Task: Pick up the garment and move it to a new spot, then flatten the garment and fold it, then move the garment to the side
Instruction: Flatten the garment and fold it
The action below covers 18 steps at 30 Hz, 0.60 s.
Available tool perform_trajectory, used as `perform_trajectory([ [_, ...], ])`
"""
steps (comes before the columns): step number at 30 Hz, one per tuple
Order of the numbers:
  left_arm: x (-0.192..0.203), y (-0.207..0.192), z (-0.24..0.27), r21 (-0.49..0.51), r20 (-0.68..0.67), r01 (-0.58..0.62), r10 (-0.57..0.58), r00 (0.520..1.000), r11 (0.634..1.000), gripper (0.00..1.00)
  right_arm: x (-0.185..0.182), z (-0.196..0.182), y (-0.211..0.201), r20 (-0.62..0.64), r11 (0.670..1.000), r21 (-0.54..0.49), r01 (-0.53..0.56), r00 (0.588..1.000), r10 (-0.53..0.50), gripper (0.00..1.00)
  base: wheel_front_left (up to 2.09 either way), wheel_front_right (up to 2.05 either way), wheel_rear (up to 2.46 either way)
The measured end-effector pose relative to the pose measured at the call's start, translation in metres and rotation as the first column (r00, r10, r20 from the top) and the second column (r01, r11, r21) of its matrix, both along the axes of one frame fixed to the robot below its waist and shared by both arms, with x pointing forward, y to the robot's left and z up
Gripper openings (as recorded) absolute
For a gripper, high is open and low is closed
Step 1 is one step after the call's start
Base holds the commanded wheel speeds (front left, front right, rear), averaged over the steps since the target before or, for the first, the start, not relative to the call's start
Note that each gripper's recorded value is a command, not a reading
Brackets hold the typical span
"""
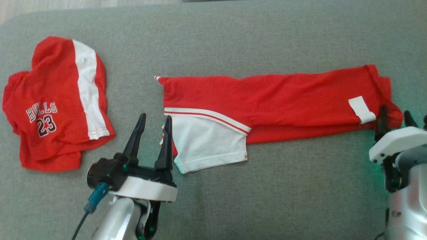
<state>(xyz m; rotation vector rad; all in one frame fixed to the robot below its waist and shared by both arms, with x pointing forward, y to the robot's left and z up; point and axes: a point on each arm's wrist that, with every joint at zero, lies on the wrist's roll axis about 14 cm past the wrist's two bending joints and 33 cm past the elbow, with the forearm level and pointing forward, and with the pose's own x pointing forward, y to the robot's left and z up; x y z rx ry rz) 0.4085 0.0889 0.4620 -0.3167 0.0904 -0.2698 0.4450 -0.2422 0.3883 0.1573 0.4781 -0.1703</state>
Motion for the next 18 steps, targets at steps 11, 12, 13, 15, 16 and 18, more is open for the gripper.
perform_trajectory([
  [11,0.011,0.004,-0.007,0.004,-0.006,-0.007,0.007,1.000,1.000,1.00,0.003,-0.031,0.015,-0.084,0.996,0.092,0.010,0.996,-0.002,1.00,0.00,0.00,0.00],
  [12,0.012,0.004,-0.007,0.001,-0.006,-0.008,0.008,1.000,1.000,1.00,0.003,-0.032,0.016,-0.086,0.995,0.098,0.008,0.996,0.001,0.76,0.00,0.00,0.00],
  [13,0.012,0.005,-0.007,0.001,-0.007,-0.011,0.011,1.000,1.000,1.00,0.003,-0.032,0.017,-0.087,0.995,0.103,0.007,0.996,0.002,0.00,0.00,0.00,0.00],
  [15,0.014,0.004,-0.007,0.006,-0.004,-0.008,0.008,1.000,1.000,1.00,0.005,-0.030,0.018,-0.078,0.994,0.105,0.004,0.997,0.004,0.00,0.00,0.00,0.00],
  [16,0.014,0.003,-0.007,0.007,-0.002,-0.005,0.005,1.000,1.000,1.00,0.005,-0.029,0.017,-0.073,0.994,0.105,0.005,0.997,0.003,0.00,0.00,0.00,0.00],
  [18,0.015,0.002,-0.005,0.008,0.004,0.001,-0.001,1.000,1.000,1.00,0.005,-0.026,0.014,-0.061,0.995,0.100,0.018,0.998,-0.011,0.00,0.00,0.00,0.00],
])
